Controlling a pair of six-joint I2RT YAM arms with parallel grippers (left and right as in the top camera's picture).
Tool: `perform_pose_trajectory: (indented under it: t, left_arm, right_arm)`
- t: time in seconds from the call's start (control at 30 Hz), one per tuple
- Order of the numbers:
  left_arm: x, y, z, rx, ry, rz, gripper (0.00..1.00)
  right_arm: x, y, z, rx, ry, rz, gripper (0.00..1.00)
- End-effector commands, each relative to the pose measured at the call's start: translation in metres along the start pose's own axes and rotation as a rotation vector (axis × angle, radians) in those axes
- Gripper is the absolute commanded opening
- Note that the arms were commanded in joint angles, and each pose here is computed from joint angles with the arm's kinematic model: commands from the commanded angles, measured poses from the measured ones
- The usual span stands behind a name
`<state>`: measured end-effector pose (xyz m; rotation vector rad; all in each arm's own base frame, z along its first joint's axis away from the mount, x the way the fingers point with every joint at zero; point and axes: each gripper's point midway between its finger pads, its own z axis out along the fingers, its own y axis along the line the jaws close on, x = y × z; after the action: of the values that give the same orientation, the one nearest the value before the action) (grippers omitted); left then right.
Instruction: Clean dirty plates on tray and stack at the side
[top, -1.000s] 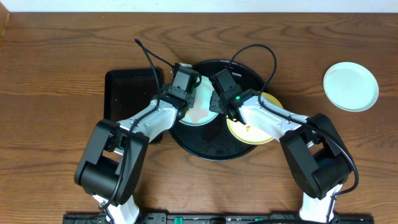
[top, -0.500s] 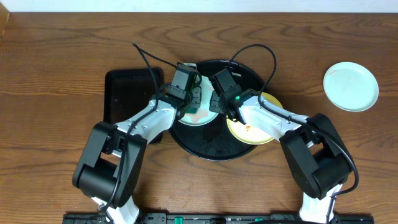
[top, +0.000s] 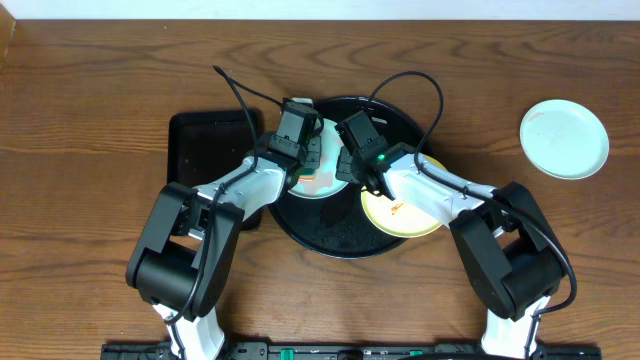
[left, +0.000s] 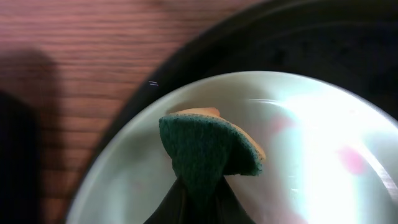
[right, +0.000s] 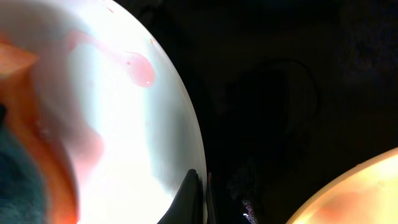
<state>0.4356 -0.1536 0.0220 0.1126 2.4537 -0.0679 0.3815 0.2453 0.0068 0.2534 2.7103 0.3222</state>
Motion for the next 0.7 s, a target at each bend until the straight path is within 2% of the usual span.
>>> perform_pose_trajectory:
  t: [0.0,0.33,0.67]
  left_arm:
    - [-0.005,0.037,0.003,-0.178,-0.012,0.09,0.07]
    - [-0.036,0.04,-0.03,-0.19,-0.095,0.09,0.07]
    - [-0.109,0.04,-0.129,-0.139,-0.353,0.017,0.07]
  right_arm:
    - [0.017,-0.004,0.009,0.023,0.05,-0.042,0.01]
    - [0.018,-0.006,0.008,0.027,0.056,-0.043,0.01]
    - [0.02,-0.007,0.008,0.031,0.062,-0.043,0.01]
